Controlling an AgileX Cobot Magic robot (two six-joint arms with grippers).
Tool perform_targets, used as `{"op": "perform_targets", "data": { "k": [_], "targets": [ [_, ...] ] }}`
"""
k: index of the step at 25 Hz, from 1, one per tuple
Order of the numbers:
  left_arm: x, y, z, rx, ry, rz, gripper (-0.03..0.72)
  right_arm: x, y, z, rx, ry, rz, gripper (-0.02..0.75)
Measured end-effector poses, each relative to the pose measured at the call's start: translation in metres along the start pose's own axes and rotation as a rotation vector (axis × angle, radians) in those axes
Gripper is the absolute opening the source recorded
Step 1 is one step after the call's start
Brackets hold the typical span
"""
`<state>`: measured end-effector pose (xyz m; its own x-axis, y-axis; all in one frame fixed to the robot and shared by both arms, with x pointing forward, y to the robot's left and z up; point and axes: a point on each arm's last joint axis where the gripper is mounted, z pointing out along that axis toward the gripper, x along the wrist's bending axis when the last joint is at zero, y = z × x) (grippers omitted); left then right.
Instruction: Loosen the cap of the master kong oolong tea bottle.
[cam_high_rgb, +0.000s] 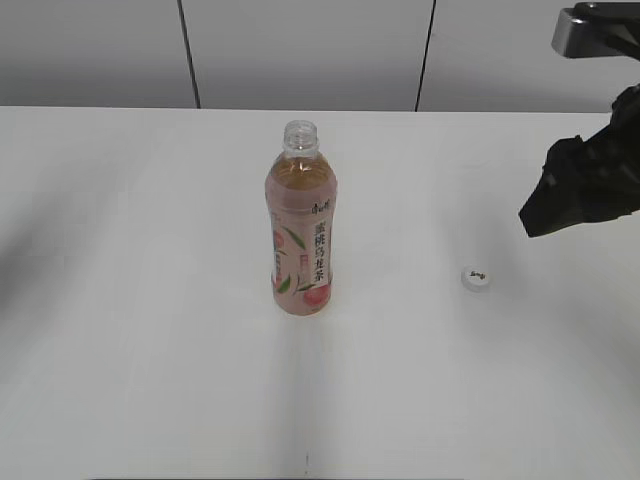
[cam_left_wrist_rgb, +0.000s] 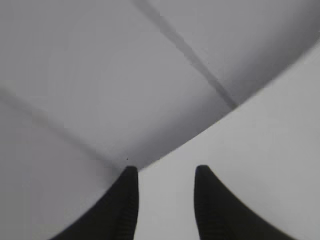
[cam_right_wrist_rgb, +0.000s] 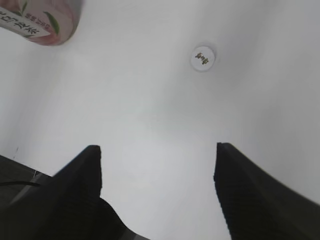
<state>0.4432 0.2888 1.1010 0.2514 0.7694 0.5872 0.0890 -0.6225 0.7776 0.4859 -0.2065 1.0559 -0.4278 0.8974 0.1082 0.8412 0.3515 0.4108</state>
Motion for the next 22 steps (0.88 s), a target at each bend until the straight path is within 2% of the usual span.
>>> {"op": "perform_targets", "data": {
  "k": [1,2,3,4,5,6,9,10,13,17,22],
  "targets": [
    [0.012,-0.007,-0.001,0.068,0.138,-0.141,0.239,0.000,0.000,0.000,-0.005,-0.001,0.000,0.529],
    [0.021,-0.016,-0.005,0.141,0.263,-0.321,0.239,0.000,0.001,0.000,-0.009,-0.002,0.000,0.529],
    [0.026,-0.025,-0.009,0.209,0.345,-0.481,0.239,0.000,0.001,0.000,-0.015,-0.003,0.000,0.529],
    [0.026,-0.031,-0.012,0.258,0.376,-0.591,0.239,0.000,0.002,0.000,-0.019,-0.004,0.000,0.529],
    [0.021,-0.035,-0.013,0.299,0.357,-0.674,0.239,0.000,0.002,0.000,-0.020,-0.004,0.000,0.529],
    [0.014,-0.036,-0.014,0.322,0.298,-0.722,0.239,0.000,0.002,0.000,-0.020,-0.004,0.000,0.529],
    [-0.006,-0.024,-0.020,0.300,0.095,-0.741,0.242,-0.001,0.000,0.000,-0.002,-0.009,-0.007,0.528],
    [-0.009,-0.019,-0.025,0.280,0.053,-0.738,0.244,-0.001,-0.001,0.000,0.014,-0.011,-0.011,0.529],
    [-0.012,-0.010,-0.050,0.234,0.015,-0.723,0.286,-0.001,-0.005,-0.001,0.051,-0.013,-0.020,0.527],
    [-0.019,-0.015,-0.071,0.326,-0.031,-0.690,0.405,0.001,-0.013,-0.010,0.058,-0.013,-0.021,0.524],
    [-0.028,-0.020,-0.100,0.412,-0.071,-0.682,0.433,0.005,-0.043,-0.033,0.052,-0.037,-0.016,0.510]
  ]
}}
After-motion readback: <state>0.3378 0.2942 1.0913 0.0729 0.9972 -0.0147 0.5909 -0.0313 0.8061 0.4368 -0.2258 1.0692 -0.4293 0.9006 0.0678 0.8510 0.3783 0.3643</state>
